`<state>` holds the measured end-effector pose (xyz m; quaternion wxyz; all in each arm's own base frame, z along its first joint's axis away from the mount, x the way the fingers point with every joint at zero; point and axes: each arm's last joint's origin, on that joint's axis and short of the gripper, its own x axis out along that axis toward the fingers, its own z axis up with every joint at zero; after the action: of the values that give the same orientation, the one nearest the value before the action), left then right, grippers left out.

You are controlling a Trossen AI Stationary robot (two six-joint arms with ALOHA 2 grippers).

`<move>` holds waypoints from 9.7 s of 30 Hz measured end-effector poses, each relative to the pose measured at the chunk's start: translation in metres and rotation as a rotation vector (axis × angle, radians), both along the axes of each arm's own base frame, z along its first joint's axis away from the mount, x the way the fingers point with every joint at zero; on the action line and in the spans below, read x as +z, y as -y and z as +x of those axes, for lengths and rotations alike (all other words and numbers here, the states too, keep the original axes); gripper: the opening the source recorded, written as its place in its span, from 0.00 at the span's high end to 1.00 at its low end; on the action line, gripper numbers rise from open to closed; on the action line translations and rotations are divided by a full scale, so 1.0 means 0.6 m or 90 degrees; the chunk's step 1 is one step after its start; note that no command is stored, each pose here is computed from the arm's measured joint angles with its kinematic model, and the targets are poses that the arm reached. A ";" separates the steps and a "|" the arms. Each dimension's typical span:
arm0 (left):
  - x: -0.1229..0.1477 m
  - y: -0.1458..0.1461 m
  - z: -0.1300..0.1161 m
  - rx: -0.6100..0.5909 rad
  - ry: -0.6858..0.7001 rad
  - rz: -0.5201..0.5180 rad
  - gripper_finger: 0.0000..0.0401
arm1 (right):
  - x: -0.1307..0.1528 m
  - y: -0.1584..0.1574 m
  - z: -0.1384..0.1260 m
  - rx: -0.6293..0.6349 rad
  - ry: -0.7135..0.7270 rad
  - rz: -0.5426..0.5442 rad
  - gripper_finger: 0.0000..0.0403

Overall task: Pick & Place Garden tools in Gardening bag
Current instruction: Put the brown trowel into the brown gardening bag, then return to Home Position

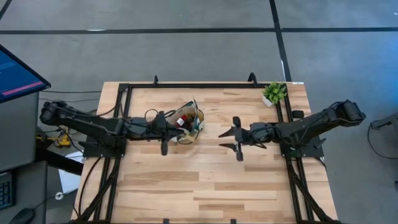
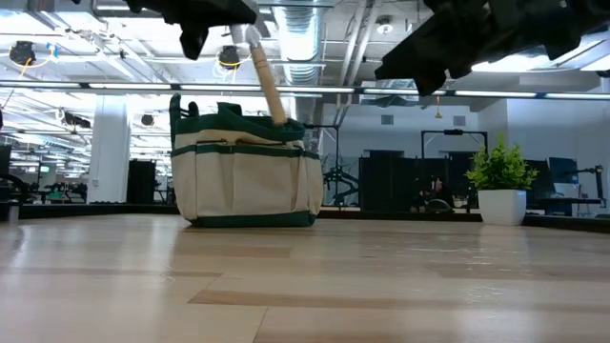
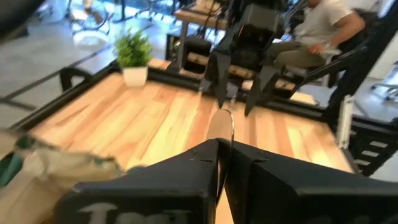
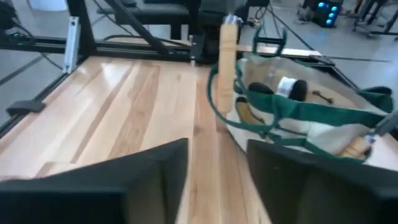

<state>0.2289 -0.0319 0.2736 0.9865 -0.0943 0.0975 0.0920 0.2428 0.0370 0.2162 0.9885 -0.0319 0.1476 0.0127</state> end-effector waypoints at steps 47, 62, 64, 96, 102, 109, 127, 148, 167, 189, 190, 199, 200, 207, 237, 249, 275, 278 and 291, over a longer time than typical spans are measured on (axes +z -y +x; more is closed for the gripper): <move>-0.105 -0.013 0.067 0.115 -0.171 0.134 1.00 | -0.002 0.005 0.000 -0.007 -0.009 -0.030 1.00; -0.099 -0.014 0.067 0.119 -0.166 0.181 1.00 | -0.002 0.005 0.000 -0.007 -0.009 -0.030 1.00; -0.102 -0.014 0.066 0.117 -0.179 0.183 1.00 | -0.002 0.005 0.000 -0.007 -0.009 -0.030 1.00; -0.084 -0.022 0.054 0.180 -0.170 0.216 0.65 | -0.002 0.005 0.000 -0.007 -0.009 -0.030 1.00; -0.026 -0.024 0.020 0.174 -0.087 0.214 0.53 | -0.002 0.005 0.000 -0.006 -0.010 -0.030 1.00; 0.014 -0.026 -0.010 0.151 -0.014 0.186 0.53 | -0.002 0.005 0.000 -0.006 -0.010 -0.030 1.00; 0.012 -0.022 -0.010 0.118 -0.020 0.186 0.93 | 0.002 0.005 0.001 -0.008 0.007 -0.023 1.00; 0.035 0.003 -0.033 -0.068 0.025 0.253 0.99 | 0.109 0.004 -0.079 0.020 0.087 -0.076 1.00; 0.092 -0.061 -0.163 -0.073 0.114 0.239 0.99 | 0.146 0.033 -0.203 -0.022 0.121 -0.094 1.00; 0.096 -0.064 -0.297 -0.015 0.182 0.225 0.99 | 0.151 0.048 -0.274 -0.042 0.159 -0.066 1.00; 0.094 -0.064 -0.301 -0.015 0.181 0.217 0.99 | 0.151 0.049 -0.277 -0.042 0.160 -0.066 1.00; 0.090 -0.062 -0.317 -0.014 0.187 0.200 0.99 | 0.148 0.059 -0.313 -0.081 0.184 -0.065 1.00; 0.089 -0.062 -0.316 -0.015 0.186 0.200 0.99 | 0.149 0.060 -0.318 -0.082 0.192 -0.059 1.00; 0.089 -0.062 -0.316 -0.015 0.186 0.201 0.99 | 0.144 0.069 -0.365 -0.080 0.249 -0.036 1.00; -0.021 -0.068 -0.250 -0.030 0.132 0.184 0.99 | -0.024 0.047 -0.265 -0.077 0.161 0.048 1.00; -0.051 -0.069 -0.236 -0.030 0.127 0.173 0.99 | -0.071 0.040 -0.250 -0.022 0.144 0.050 1.00; -0.052 -0.069 -0.235 -0.034 0.142 0.174 0.99 | -0.079 0.029 -0.248 0.116 0.150 0.040 1.00; -0.076 -0.068 -0.227 -0.052 0.130 0.160 0.99 | -0.079 0.029 -0.248 0.116 0.150 0.040 1.00; -0.179 -0.069 -0.204 -0.065 0.114 0.117 0.99 | -0.079 0.029 -0.248 0.114 0.149 0.039 1.00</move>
<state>0.1064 0.0094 0.1662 0.9991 -0.0062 0.0052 0.0412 0.0942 0.0194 0.1685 0.9943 -0.0157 0.0274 0.1018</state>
